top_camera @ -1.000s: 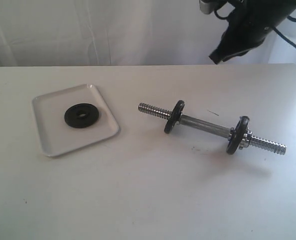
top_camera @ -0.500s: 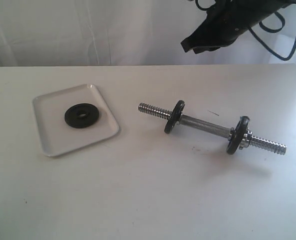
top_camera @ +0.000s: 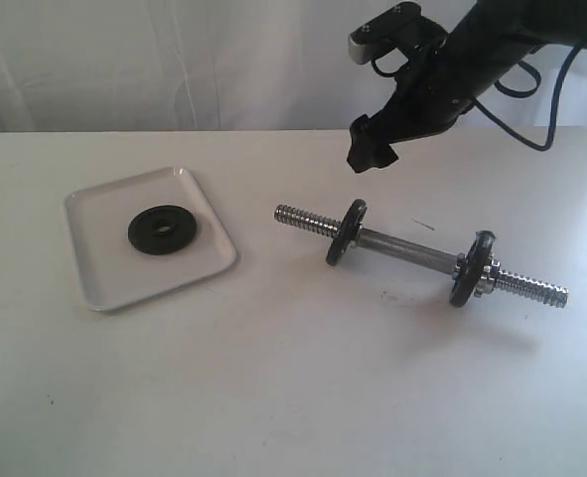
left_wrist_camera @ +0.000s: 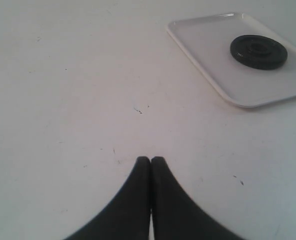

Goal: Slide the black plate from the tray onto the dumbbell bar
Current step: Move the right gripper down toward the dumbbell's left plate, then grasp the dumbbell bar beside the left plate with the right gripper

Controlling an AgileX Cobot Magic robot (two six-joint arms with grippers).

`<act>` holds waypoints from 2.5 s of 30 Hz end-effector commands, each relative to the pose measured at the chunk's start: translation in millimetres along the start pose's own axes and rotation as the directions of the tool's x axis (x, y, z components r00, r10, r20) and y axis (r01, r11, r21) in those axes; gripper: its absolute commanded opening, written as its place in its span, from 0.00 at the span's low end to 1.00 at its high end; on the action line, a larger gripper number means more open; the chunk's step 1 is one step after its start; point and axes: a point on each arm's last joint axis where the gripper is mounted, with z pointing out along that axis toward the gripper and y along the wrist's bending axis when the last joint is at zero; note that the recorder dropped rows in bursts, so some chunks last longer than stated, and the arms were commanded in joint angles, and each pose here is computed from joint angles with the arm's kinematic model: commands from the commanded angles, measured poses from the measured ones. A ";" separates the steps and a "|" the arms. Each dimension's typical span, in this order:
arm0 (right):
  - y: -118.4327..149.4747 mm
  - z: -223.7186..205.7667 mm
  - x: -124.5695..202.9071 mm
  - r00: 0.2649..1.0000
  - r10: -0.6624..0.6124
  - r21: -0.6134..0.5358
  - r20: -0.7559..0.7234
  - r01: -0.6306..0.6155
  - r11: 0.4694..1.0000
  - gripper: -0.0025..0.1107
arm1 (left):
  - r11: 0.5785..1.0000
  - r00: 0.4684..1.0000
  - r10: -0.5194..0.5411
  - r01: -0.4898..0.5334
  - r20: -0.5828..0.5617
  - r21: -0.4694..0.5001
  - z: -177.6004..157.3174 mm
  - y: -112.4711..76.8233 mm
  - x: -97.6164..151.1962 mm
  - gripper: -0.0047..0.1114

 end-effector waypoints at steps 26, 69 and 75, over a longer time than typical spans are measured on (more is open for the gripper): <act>22.5 65.4 43.2 0.926 -0.221 -0.282 -0.306 0.133 0.950 0.93 | 1.000 1.000 -0.005 0.005 0.002 -0.002 0.2 0.1 0.7 0.04; 23.3 119.1 55.3 0.951 -0.205 -0.287 -0.233 0.134 0.949 0.71 | 1.000 1.000 -0.005 0.005 0.002 -0.002 0.2 0.1 0.7 0.04; 24.3 126.3 60.6 0.945 -0.215 -0.302 -0.248 0.135 0.944 0.57 | 1.000 1.000 -0.005 0.005 0.002 -0.002 0.2 0.1 0.6 0.04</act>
